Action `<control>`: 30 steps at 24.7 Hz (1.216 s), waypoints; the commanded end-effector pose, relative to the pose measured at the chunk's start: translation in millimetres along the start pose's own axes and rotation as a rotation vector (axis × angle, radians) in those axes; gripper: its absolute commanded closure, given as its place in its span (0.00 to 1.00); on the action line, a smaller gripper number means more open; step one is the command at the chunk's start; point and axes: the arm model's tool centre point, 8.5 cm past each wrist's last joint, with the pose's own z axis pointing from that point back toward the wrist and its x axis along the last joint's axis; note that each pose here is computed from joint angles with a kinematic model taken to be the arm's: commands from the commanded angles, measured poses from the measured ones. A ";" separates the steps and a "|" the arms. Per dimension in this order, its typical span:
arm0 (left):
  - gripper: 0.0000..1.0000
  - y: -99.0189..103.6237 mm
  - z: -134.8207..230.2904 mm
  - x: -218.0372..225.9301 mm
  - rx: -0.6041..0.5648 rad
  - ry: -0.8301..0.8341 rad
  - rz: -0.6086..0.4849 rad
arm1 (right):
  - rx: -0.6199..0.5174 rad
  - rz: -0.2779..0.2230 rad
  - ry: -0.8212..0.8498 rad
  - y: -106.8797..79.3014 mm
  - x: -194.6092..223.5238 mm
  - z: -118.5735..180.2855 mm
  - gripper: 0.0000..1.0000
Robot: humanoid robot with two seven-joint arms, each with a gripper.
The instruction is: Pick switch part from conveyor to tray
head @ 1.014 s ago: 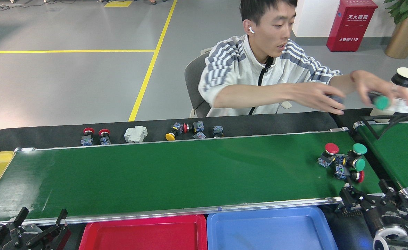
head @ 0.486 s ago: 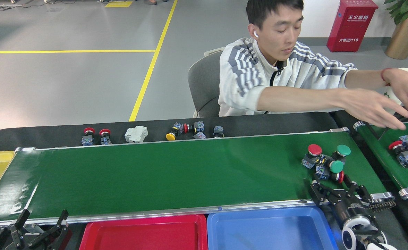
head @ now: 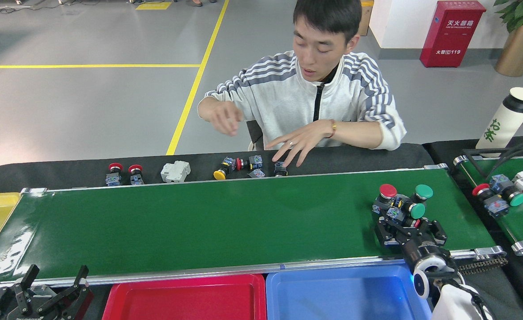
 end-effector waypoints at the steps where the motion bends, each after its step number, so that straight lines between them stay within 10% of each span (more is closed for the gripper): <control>1: 0.00 7.1 -2.2 -1.8 0.026 0.004 -0.006 | -0.018 0.008 -0.019 -10.4 1.4 -2.5 0.88; 14: 0.00 5.3 2.5 0.2 0.022 -0.001 -0.005 | -0.113 0.037 -0.113 -38.3 38.9 3.7 0.96; 21: 0.00 4.3 3.5 2.2 0.023 -0.004 0.002 | -0.222 0.179 -0.610 -53.9 194.2 58.8 0.93; 22: 0.00 3.7 3.5 2.2 0.020 -0.004 0.003 | -0.221 0.209 -0.664 -49.4 211.3 66.1 0.84; 23: 0.00 3.5 3.1 3.6 0.020 -0.007 0.005 | -0.206 0.268 -0.760 -34.5 246.7 79.1 0.49; 25: 0.00 4.3 2.2 5.9 0.023 -0.015 0.005 | -0.179 0.338 -0.862 -10.6 288.1 92.4 0.14; 30: 0.00 4.3 -1.9 17.9 0.024 -0.047 0.009 | -0.149 0.377 -1.045 6.6 330.3 106.5 0.02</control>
